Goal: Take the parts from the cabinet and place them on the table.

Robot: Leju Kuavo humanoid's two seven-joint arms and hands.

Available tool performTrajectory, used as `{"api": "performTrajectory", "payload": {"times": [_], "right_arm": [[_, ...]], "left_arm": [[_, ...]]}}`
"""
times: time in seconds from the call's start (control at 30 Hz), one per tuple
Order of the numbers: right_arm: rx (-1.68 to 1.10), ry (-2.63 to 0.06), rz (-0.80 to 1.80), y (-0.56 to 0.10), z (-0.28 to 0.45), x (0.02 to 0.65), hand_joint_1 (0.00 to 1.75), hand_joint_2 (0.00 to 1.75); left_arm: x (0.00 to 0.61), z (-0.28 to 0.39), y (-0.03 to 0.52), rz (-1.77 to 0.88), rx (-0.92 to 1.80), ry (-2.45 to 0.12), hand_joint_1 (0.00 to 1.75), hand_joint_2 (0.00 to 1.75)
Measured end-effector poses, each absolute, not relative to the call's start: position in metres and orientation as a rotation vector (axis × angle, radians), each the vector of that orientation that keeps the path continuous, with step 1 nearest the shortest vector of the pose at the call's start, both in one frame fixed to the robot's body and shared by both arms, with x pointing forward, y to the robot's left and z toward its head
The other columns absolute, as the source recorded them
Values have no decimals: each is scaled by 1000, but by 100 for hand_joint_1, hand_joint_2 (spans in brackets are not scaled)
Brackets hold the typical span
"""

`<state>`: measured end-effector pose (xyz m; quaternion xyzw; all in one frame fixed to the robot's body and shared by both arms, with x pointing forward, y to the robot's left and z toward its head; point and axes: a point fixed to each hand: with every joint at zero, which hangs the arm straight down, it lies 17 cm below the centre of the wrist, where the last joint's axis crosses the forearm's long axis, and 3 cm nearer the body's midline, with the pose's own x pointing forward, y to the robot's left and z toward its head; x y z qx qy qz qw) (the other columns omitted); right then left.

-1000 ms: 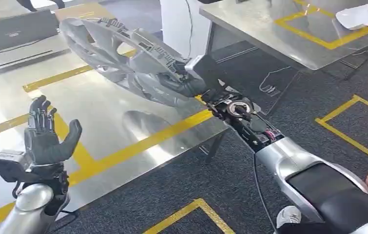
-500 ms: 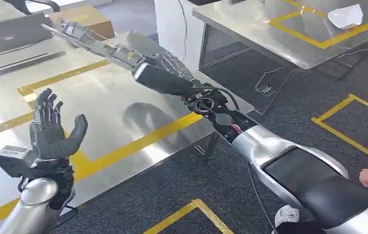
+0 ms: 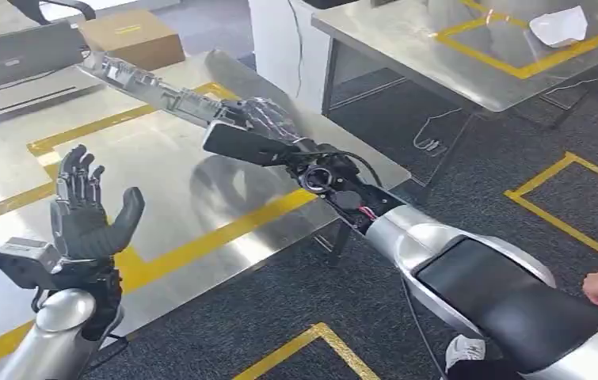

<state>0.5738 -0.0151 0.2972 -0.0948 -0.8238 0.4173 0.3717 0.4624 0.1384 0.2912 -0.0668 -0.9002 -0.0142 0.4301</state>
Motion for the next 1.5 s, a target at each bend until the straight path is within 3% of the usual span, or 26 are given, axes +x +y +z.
{"api": "performTrajectory", "payload": {"times": [1.07,1.17,1.2,1.3,1.5], "right_arm": [[-254,-2062,1119,-14,277,574,175,175],[-509,-1961,1261,-9,257,580,175,175],[-667,-1908,1421,1,238,575,0,0],[-879,-1838,1853,28,187,545,0,0],[-825,-1817,1935,39,164,531,0,0]], "left_arm": [[464,288,138,-38,-164,-2238,0,175],[469,283,140,29,-244,-2178,0,175],[470,283,141,41,-262,-2168,0,175],[471,286,141,51,-275,-2173,0,175],[472,284,143,68,-284,-2166,0,175]]}}
